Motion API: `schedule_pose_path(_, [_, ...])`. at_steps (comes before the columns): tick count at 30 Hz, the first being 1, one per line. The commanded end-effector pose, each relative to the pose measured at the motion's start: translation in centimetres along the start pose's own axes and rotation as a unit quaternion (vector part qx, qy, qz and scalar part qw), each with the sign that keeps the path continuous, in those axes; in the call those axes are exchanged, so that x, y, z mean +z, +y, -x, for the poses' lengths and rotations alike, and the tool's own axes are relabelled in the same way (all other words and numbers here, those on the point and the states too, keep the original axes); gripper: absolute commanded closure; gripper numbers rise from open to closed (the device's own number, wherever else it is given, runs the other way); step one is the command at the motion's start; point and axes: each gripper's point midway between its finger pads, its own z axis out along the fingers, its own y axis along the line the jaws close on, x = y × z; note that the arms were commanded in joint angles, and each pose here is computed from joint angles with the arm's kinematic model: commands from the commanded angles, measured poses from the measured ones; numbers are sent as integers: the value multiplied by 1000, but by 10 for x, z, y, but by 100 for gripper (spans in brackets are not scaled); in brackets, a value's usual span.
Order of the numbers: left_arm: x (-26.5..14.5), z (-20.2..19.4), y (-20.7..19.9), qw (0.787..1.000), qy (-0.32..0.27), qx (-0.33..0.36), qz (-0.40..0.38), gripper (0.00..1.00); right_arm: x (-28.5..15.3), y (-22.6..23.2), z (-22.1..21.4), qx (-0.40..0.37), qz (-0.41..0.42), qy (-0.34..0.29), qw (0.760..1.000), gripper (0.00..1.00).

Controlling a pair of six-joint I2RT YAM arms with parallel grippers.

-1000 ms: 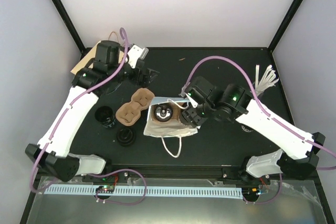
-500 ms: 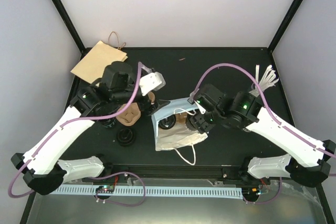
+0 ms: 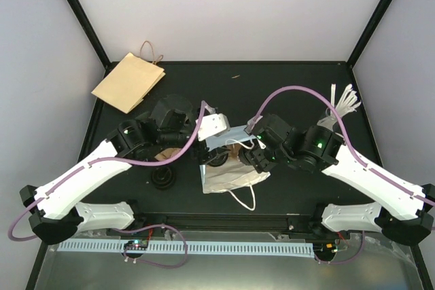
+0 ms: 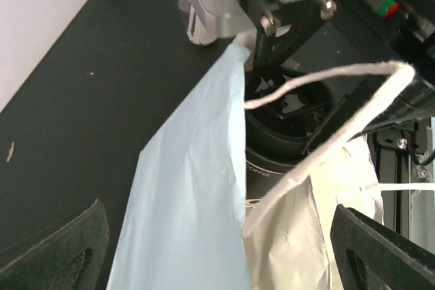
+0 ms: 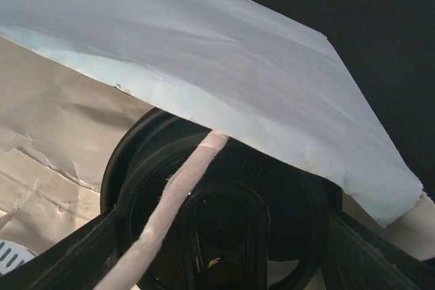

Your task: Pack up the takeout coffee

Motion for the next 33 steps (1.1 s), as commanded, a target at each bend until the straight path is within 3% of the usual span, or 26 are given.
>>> schedule_pose_path(1, [9, -5, -5, 1000, 5, -3, 5, 9, -5, -1, 12, 11, -5, -36, 999, 39])
schedule_pose_path(10, [23, -19, 9, 998, -6, -26, 58, 23, -4, -3, 12, 13, -12, -44, 999, 39])
schedule_pose_path(17, [17, -2, 17, 995, -41, -48, 79, 37, -3, -7, 12, 22, -22, -50, 998, 39])
schedule_pose_path(28, [17, 20, 4, 993, -99, -50, 35, 39, -3, -8, 12, 28, -23, -58, 998, 39])
schedule_pose_path(33, [18, 28, 6, 991, -116, -55, 37, 47, -3, -9, 13, 29, -26, -62, 997, 39])
